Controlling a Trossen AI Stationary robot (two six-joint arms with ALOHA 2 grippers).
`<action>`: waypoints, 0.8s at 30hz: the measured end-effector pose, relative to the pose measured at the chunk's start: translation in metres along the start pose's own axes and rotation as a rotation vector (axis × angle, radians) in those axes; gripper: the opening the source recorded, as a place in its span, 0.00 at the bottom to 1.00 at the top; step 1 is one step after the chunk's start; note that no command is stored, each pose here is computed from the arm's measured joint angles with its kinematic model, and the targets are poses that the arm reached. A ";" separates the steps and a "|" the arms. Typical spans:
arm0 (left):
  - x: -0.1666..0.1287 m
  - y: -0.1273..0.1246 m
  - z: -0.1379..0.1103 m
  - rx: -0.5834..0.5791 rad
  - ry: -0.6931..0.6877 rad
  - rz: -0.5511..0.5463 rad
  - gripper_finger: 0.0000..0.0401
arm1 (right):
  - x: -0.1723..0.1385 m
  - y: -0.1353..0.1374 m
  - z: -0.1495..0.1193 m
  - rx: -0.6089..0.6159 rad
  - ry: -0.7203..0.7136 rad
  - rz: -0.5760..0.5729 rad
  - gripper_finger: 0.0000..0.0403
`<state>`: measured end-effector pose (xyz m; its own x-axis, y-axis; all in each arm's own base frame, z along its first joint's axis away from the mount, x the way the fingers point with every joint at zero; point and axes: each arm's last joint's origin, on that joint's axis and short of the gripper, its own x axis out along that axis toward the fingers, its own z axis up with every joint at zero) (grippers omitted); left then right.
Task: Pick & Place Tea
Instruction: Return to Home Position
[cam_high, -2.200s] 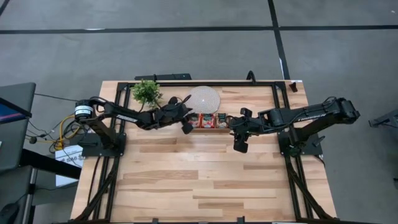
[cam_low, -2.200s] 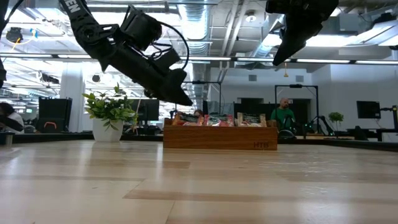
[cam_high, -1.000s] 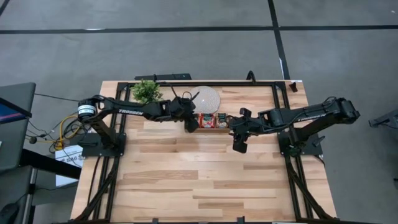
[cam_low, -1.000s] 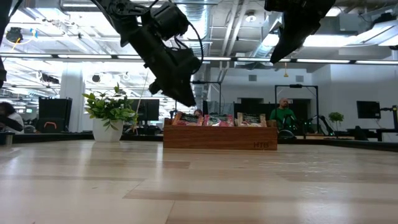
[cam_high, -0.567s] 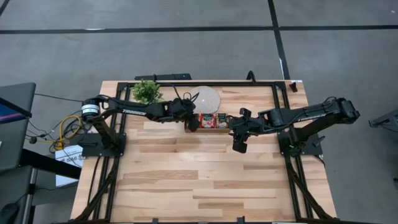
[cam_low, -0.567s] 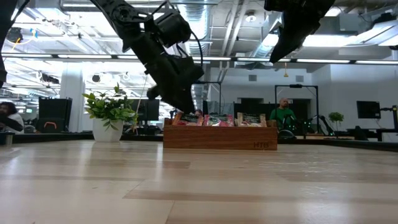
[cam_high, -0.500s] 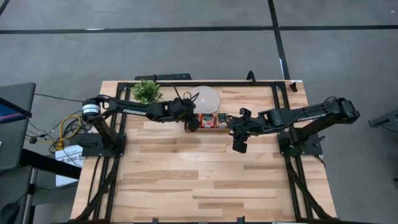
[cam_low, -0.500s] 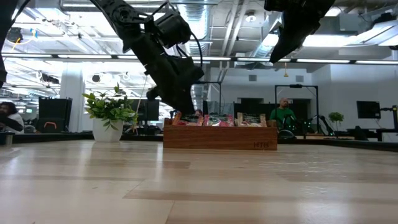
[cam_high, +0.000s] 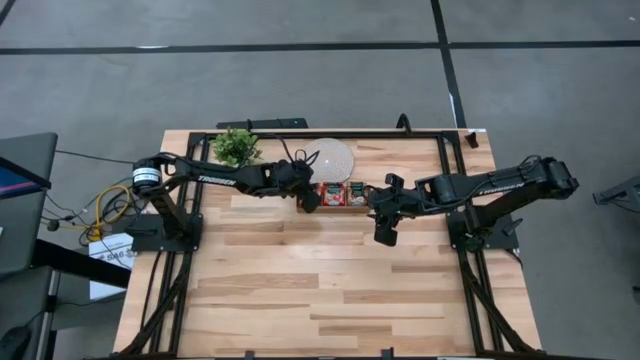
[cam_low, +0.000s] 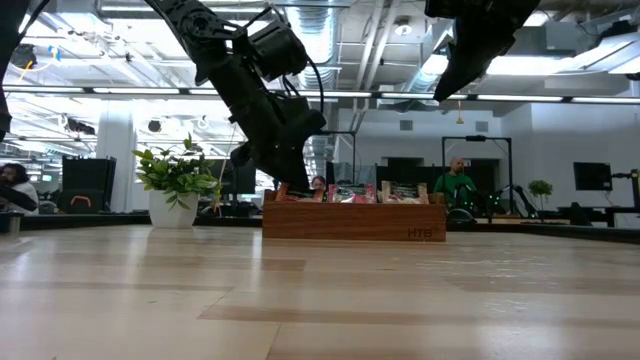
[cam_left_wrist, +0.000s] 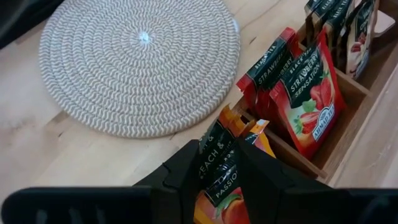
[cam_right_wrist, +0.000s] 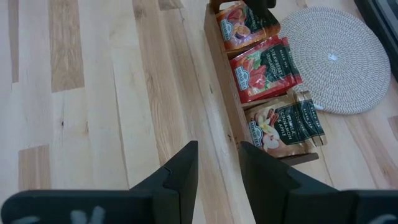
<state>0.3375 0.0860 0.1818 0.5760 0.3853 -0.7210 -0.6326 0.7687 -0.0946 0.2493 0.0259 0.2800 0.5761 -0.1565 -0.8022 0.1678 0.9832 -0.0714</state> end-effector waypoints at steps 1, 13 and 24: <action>0.000 0.000 0.000 -0.006 0.001 0.000 0.24 | 0.000 0.000 0.000 -0.001 0.000 0.000 0.27; -0.006 0.002 0.001 -0.001 -0.002 0.021 0.24 | 0.000 0.000 0.000 -0.002 0.000 0.000 0.27; -0.010 0.003 0.000 0.020 0.023 0.029 0.24 | 0.000 0.000 0.000 -0.003 0.000 0.000 0.27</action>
<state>0.3297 0.0840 0.1891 0.5455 0.3955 -0.7389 -0.6380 0.7676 -0.0602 0.2493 0.0259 0.2800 0.5763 -0.1569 -0.8020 0.1657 0.9834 -0.0733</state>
